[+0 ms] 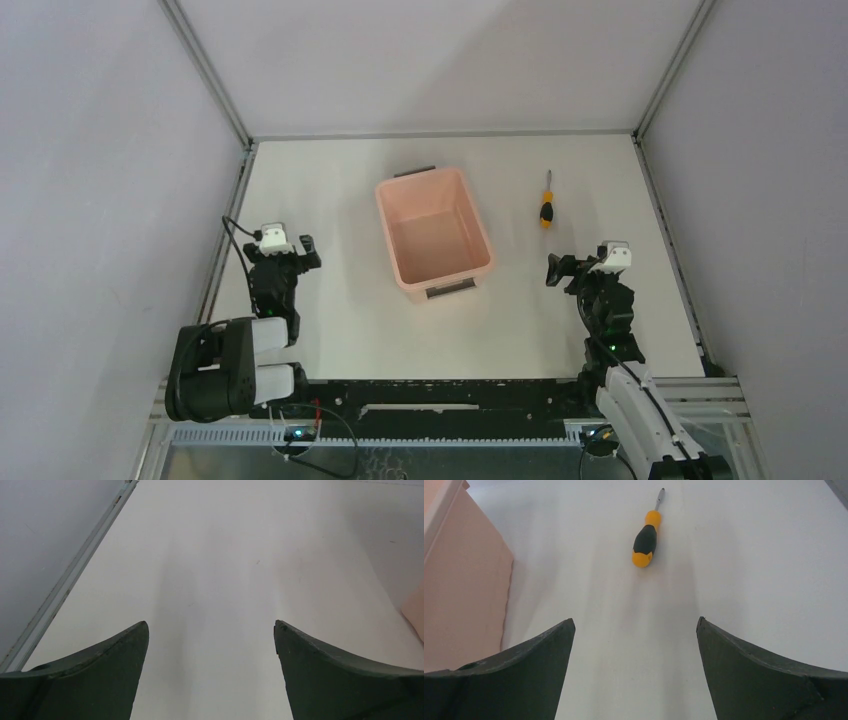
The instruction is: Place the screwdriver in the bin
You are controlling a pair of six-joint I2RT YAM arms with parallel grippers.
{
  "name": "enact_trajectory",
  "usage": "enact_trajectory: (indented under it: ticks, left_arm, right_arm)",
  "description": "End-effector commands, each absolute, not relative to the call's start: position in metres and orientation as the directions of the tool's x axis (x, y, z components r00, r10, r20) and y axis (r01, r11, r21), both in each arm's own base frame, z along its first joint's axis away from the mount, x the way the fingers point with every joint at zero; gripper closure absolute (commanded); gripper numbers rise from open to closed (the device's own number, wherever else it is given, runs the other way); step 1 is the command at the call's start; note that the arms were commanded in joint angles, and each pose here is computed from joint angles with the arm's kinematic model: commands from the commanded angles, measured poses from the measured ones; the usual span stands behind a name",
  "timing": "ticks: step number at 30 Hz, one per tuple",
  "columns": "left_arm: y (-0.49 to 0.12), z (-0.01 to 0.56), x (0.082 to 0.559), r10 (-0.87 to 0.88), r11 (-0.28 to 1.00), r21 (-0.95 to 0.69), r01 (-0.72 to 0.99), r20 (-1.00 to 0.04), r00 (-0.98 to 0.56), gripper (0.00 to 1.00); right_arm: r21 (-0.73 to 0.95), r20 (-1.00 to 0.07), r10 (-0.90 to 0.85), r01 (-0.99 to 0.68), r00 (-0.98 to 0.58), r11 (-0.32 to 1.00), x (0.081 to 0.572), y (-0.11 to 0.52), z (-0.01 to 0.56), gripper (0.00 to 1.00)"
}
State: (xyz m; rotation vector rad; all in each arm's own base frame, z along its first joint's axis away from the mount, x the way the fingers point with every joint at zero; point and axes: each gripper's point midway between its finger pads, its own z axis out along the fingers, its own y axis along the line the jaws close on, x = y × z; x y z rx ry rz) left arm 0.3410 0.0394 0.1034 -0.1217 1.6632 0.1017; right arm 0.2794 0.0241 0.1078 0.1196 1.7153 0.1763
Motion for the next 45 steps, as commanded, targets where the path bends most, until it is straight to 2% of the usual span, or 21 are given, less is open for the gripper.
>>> enact_trajectory:
  ticks: [1, 5, 9, 13, 16, 20, 29, 35, 42, 45]
  left_arm:
    - [0.039, 0.137, 0.354, -0.007, 0.991, -0.008, -0.135, -1.000, 0.007, 0.00]
    - [0.039, 0.137, 0.354, -0.007, 0.991, -0.008, -0.135, -1.000, 0.006, 0.00]
    - [0.039, 0.137, 0.354, -0.007, 0.991, -0.008, -0.134, -1.000, 0.006, 0.00]
    - [0.039, 0.136, 0.354, -0.007, 0.991, -0.008, -0.135, -1.000, 0.005, 0.00]
    - [0.039, 0.137, 0.354, -0.007, 0.991, -0.008, -0.135, -1.000, 0.007, 0.00]
    - [0.039, 0.137, 0.354, -0.007, 0.991, -0.008, -0.135, -1.000, 0.006, 0.00]
    - [0.039, 0.137, 0.354, -0.007, 0.991, -0.008, -0.134, -1.000, 0.006, 0.00]
    - [0.039, 0.136, 0.354, -0.007, 0.991, -0.008, -0.135, -1.000, 0.006, 0.00]
    - [0.039, 0.137, 0.354, -0.007, 0.991, -0.008, -0.134, -1.000, 0.007, 0.00]
    - [0.039, 0.137, 0.354, -0.007, 0.991, -0.008, -0.135, -1.000, 0.006, 0.00]
  right_arm:
    - [0.204, -0.974, 0.202, -0.008, -0.103, 0.979, 0.284, 0.021, 0.121, 0.00]
    - [0.202, -0.976, 0.201, -0.002, -0.087, 0.979, 0.288, 0.019, 0.129, 0.00]
    - [0.209, -0.968, 0.215, 0.057, -0.127, 0.976, 0.301, 0.012, 0.166, 0.00]
    - [0.202, -0.913, 0.239, 0.141, -0.330, 0.969, 0.317, 0.009, 0.195, 0.00]
    - [0.241, -0.868, 0.234, 0.040, -0.437, 0.970, 0.335, 0.035, 0.233, 0.00]
    - [0.258, -0.822, 0.268, 0.091, -0.503, 0.962, 0.366, 0.042, 0.249, 0.00]
    - [0.156, -0.636, 0.259, 0.207, -0.727, 0.966, 0.434, 0.038, 0.173, 0.00]
    - [0.089, -0.531, 0.261, 0.253, -0.806, 0.963, 0.470, 0.028, 0.114, 0.00]
    - [0.058, -0.397, 0.278, 0.278, -0.875, 0.959, 0.472, 0.027, 0.045, 0.03]
    - [0.052, -0.348, 0.286, 0.286, -0.893, 0.957, 0.466, 0.026, 0.026, 0.09]
